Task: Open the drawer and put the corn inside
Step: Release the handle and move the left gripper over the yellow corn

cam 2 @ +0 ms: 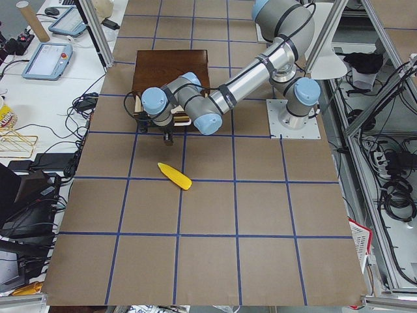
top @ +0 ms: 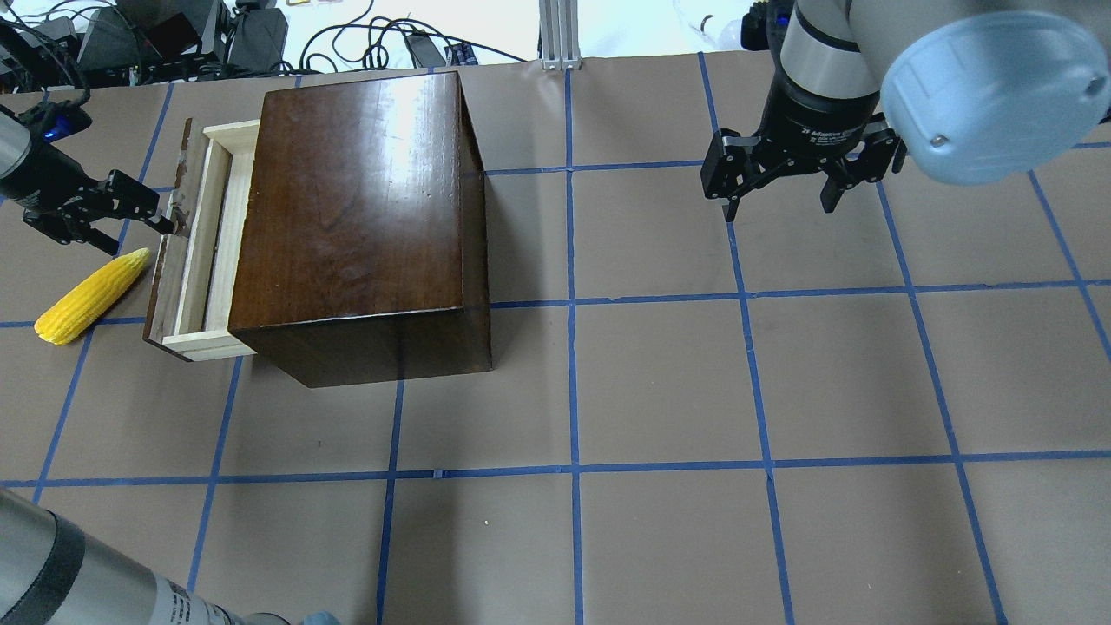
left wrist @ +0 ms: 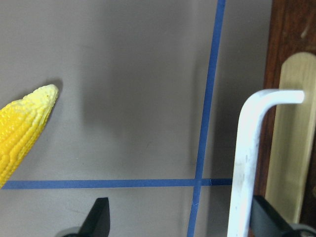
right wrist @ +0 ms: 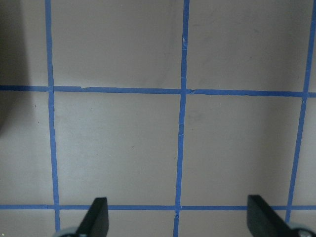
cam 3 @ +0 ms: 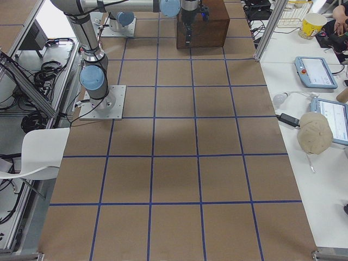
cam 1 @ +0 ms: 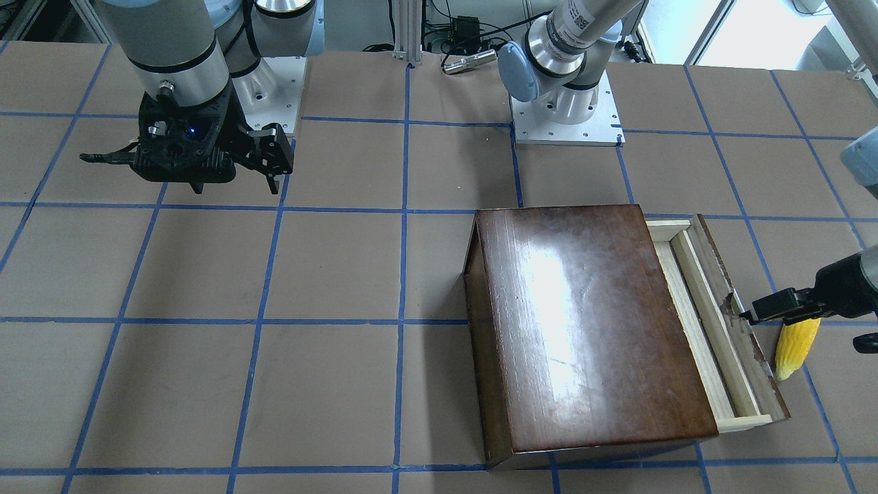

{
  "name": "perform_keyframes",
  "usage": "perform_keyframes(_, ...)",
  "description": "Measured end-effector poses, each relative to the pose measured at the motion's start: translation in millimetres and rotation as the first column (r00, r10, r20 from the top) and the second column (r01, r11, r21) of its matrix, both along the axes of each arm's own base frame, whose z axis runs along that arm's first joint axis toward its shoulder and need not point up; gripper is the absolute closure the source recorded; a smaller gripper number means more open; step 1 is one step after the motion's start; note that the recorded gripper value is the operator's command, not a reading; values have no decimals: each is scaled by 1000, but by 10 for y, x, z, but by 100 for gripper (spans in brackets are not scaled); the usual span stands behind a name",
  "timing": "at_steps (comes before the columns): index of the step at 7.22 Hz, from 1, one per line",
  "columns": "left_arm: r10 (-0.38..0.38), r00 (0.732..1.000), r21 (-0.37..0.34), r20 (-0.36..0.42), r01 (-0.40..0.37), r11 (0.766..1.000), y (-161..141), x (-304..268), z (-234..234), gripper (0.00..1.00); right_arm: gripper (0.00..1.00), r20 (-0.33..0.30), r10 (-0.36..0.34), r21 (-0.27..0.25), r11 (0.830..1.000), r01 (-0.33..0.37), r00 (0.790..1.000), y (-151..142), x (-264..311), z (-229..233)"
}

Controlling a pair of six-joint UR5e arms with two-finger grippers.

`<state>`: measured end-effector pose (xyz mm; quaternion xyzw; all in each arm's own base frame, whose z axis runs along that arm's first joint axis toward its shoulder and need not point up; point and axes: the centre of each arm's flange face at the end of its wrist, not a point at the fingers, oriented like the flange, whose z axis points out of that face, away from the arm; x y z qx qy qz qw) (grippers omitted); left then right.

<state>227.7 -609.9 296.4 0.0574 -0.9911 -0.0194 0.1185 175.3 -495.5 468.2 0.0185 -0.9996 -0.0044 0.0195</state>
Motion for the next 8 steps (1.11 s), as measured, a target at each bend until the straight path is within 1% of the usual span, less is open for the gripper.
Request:
perform_keyframes(1,-4,1000,-4,16,4,1000,1,44,60,0,0,0,0,0,1000,0,1000,0,0,0)
perform_keyframes(2,-33,998,-3,60,33,999,-2,139,159,0,0,0,0,0,1000,0,1000,0,0,0)
perform_keyframes(3,-89,990,6,111,89,996,2,259,230,0,0,0,0,0,1000,0,1000,0,0,0)
perform_keyframes(4,-159,977,24,142,157,987,29,397,223,0,0,0,0,0,1000,0,1000,0,0,0)
perform_keyframes(6,-301,938,67,170,294,954,98,680,36,0,0,0,0,0,1000,0,1000,0,0,0)
perform_keyframes(7,-370,911,93,183,359,929,105,795,-103,0,0,0,0,0,1000,0,1000,0,0,0)
perform_keyframes(8,-427,886,107,180,414,904,105,903,-269,0,0,0,0,0,1000,0,1000,0,0,0)
